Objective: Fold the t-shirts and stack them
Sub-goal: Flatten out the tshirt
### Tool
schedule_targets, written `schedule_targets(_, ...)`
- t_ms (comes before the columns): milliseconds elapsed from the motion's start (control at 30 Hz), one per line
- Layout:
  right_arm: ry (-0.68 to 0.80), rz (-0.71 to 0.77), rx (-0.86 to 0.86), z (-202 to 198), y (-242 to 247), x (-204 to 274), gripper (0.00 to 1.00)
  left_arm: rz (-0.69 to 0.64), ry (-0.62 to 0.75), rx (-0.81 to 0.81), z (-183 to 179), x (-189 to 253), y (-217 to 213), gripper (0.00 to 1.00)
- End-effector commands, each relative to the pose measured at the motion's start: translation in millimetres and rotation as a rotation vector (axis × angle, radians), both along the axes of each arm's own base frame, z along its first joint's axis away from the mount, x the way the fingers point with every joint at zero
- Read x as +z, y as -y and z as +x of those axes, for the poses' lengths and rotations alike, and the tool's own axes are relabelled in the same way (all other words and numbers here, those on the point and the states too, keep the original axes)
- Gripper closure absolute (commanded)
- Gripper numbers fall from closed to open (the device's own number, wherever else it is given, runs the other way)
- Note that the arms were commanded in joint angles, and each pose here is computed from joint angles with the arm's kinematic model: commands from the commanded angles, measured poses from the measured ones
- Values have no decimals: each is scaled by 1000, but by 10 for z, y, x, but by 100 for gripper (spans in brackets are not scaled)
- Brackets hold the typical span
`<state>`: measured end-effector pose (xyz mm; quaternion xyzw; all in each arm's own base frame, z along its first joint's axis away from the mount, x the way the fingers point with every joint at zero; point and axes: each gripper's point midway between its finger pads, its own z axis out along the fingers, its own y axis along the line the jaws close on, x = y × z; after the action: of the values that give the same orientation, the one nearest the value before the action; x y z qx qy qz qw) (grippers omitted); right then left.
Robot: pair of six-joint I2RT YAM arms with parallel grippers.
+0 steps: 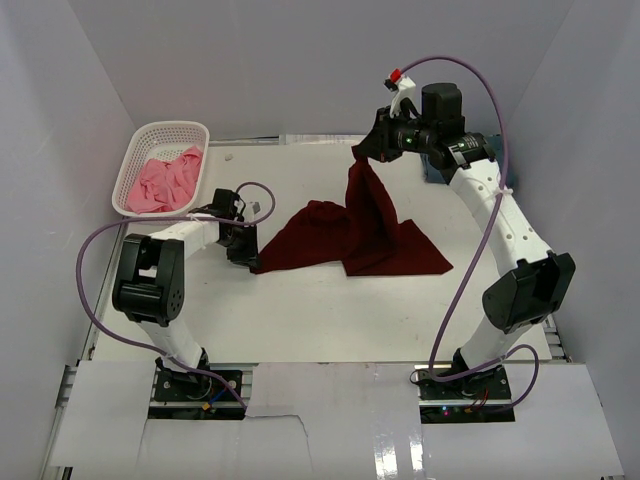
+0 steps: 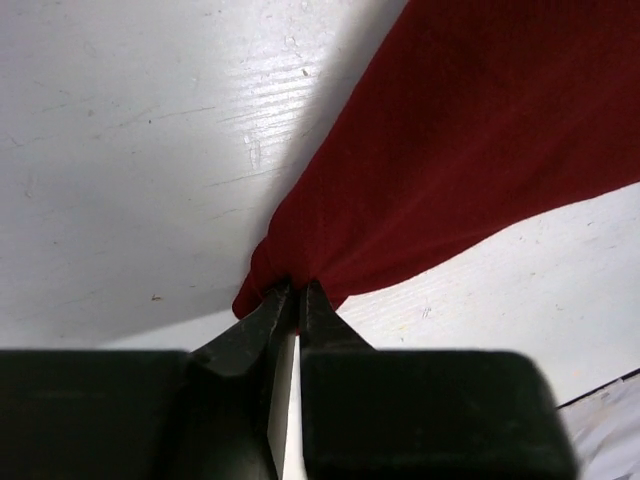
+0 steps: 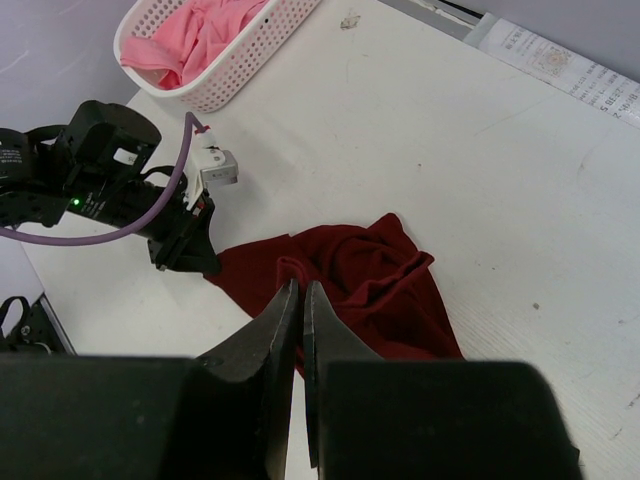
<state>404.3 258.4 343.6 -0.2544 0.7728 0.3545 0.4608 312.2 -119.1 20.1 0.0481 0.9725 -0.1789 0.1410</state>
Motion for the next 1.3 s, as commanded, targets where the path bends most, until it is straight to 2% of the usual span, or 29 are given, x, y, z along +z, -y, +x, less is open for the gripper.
schedule_targets(0,73,41,12,-105,25,308,92,94,-93,16,-150,-189,-154,84)
schedule_targets(33,75,42,12,-117,30,325,92,93,-101,16,-169,-212,-155,96)
schedule_targets(67,72,40,10,-124,35,326,92,90,-107,16,-186,-218,-150,100)
schedule_targets(233,70,29,-78,-28,184,377,92,95,-5,73,60,76,-157,100)
schedule_targets(367,59,49,-224,74,571,458,92,74,258,205,574,895,-230,100)
schedule_targets(400,58,53,-257,75,658,475,92,65,360,250,763,1284,-299,100)
schedule_targets(467,68,53,-343,20,913,510,92,47,444,316,898,1664,-388,100)
schedule_targets(500,69,48,-384,-5,1005,497,92,43,528,373,985,2003,-536,100)
schedule_targets(600,15,64,-395,-319,1066,237,92,24,641,462,938,2406,-741,100)
schedule_targets(633,-22,72,-381,-476,1057,-17,92,17,663,471,916,2447,-761,100)
schedule_targets(733,-100,100,-308,-862,975,-369,92,24,639,499,748,2283,-851,100)
schedule_targets(767,-176,73,-309,-992,989,-750,92,28,633,508,699,2227,-888,100)
schedule_targets(833,-200,57,-313,-1213,1037,-943,92,31,626,547,556,2047,-1004,100)
schedule_targets(867,-274,25,-314,-1356,1068,-1240,92,36,620,577,522,1988,-1142,100)
schedule_targets(967,-387,-31,-304,-1656,1122,-1654,92,29,530,537,390,1664,-1099,100)
schedule_targets(1100,-458,-85,-340,-1832,1228,-1957,92,6,445,497,211,1354,-1001,99)
schedule_targets(1133,-462,-89,-347,-1841,1240,-1980,92,0,447,494,199,1324,-987,95)
schedule_targets(1167,-462,-92,-351,-1843,1247,-1987,92,-4,438,486,156,1276,-970,77)
schedule_targets(1233,-464,-100,-359,-1839,1264,-1986,92,-1,422,470,111,1224,-957,47)
schedule_targets(1267,-464,-104,-362,-1832,1270,-1978,92,-1,416,460,90,1204,-948,23)
